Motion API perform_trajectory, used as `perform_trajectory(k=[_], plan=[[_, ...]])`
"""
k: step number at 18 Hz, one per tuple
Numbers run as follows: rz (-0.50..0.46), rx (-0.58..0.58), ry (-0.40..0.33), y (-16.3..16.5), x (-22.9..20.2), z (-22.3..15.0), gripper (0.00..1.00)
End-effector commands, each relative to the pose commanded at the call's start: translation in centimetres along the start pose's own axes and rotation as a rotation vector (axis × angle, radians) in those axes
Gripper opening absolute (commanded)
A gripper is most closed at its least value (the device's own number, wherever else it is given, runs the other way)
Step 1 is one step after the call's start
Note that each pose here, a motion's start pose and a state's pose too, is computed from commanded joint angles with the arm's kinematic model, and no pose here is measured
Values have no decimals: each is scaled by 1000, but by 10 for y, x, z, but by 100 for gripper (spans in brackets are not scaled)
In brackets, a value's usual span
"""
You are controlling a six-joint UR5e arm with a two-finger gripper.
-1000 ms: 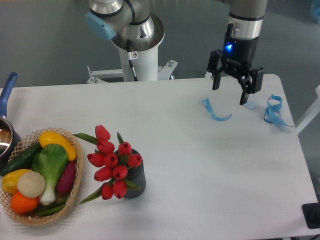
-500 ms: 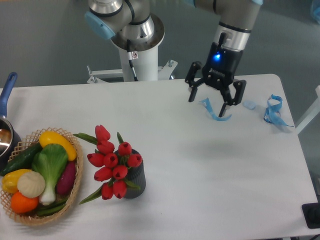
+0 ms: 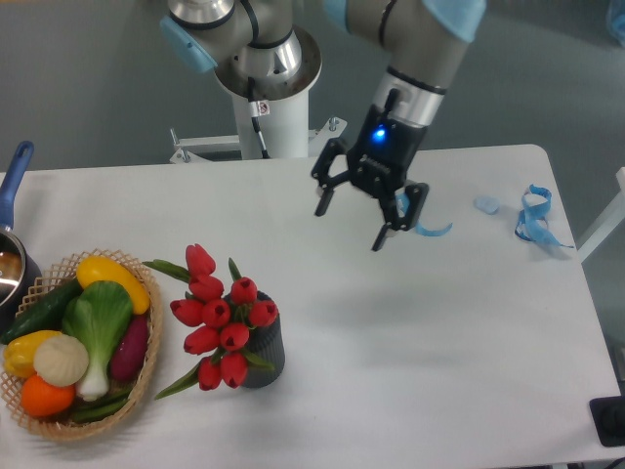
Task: Pick up the flowers from the vase
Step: 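Move the open gripper across the table toward the red tulips, then lower the gripper around the tulip stems above the grey vase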
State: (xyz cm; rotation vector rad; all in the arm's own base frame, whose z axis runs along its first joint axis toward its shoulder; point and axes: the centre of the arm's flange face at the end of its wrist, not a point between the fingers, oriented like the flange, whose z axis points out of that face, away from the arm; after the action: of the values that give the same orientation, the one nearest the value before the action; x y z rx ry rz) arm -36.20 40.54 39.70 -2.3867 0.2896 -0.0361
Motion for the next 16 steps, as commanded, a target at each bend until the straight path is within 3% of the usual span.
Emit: perform_trajectory(k=[8, 16], plan=[[87, 10, 56, -17, 19, 52, 100], [98, 95, 107, -24, 16, 78, 100]])
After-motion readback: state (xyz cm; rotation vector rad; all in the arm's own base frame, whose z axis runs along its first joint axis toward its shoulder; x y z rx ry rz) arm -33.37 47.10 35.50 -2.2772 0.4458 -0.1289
